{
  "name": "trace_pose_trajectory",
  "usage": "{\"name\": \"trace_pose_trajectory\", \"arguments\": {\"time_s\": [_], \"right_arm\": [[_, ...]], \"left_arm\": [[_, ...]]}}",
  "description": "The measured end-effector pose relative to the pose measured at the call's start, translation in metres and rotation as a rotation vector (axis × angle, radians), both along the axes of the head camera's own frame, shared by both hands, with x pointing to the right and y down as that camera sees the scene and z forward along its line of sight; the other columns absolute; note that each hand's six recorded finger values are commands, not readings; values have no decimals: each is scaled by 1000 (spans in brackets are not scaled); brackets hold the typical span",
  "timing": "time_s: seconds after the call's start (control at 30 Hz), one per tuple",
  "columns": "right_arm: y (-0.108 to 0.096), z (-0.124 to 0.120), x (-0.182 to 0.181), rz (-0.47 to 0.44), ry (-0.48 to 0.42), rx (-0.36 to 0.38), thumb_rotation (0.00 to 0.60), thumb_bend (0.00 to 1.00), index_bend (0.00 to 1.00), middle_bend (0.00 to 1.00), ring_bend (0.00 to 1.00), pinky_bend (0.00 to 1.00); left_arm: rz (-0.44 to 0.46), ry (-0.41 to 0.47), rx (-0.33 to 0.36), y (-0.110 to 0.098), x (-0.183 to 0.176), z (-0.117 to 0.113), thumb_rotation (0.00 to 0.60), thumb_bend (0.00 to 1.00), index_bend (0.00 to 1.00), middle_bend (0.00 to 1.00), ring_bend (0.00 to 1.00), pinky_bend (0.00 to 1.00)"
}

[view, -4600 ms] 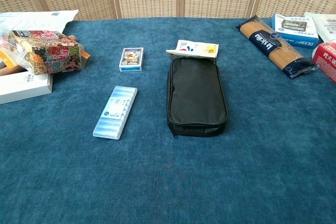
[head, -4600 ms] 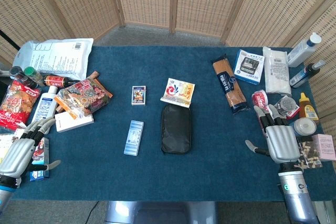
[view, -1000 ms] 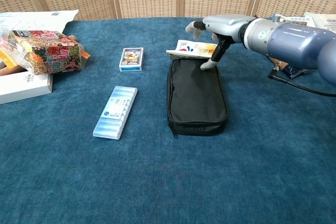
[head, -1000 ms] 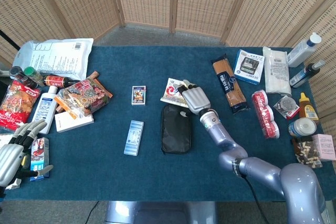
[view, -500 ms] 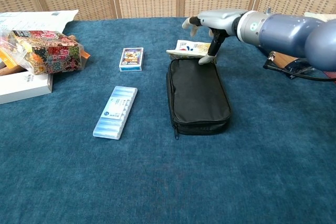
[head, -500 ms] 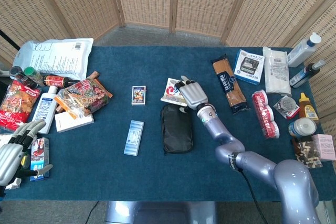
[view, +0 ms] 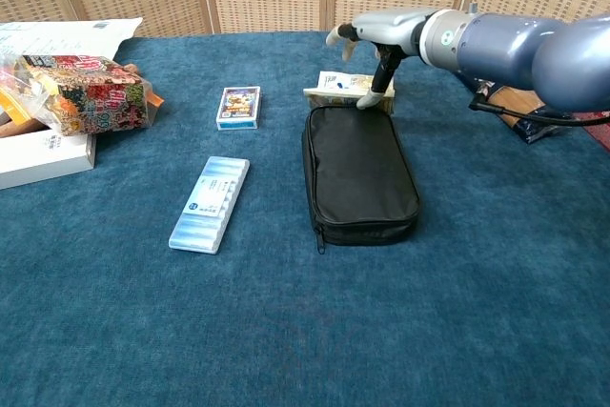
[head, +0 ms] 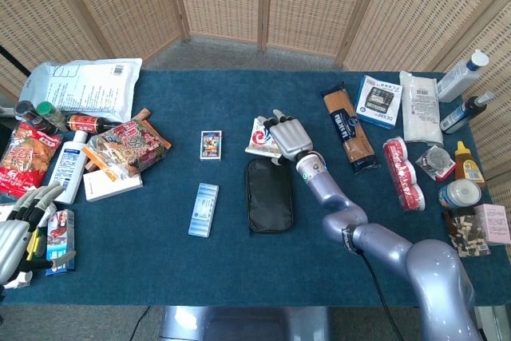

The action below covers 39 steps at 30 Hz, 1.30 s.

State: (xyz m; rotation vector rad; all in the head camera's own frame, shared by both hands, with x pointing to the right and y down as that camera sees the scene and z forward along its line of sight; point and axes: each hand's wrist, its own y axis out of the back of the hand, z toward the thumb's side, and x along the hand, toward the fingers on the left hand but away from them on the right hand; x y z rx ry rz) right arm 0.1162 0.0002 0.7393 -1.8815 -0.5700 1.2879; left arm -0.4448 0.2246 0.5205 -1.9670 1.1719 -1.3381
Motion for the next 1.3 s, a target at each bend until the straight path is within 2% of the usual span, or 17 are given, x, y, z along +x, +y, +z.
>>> {"name": "trace_pose_trajectory", "arguments": {"time_s": [0.3,0.4,0.6,0.77,0.87,0.97,1.13,1.3], "right_arm": [[-7,8,0,20,15,-10,600,234,0,342,202,420],[-5,15,2,31,23,-25,600,247,52,399,254,489],[-1,26,4,64,21,-45,600,305,285,594,453,664],[-3,28,6,96,-1,-37,600,385,550,863,735,907],[-7,24,8,111,-23,-14,600,410,649,972,851,994],[-10,18,13,118,-43,16,600,433,705,1000,919,1000],[-10,2,19,126,-97,54,600,443,728,1000,953,1000],[-9,-26,25,127,-175,99,600,446,736,1000,973,1000]], "left_arm": [[-4,2,-2,0,0,1,600,45,31,0,0,0],[-2,1,-1,0,1,0,600,44,30,0,0,0],[-5,3,5,1,1,-3,600,44,26,0,0,0],[-17,7,5,5,-3,-5,600,44,10,0,0,0],[-23,8,8,6,-5,-6,600,45,0,0,0,0],[-22,12,6,6,-5,-5,600,45,0,0,0,0],[-10,23,2,5,-2,-2,600,46,0,0,0,0],[-2,28,2,5,0,-1,600,45,0,0,0,0]]}}
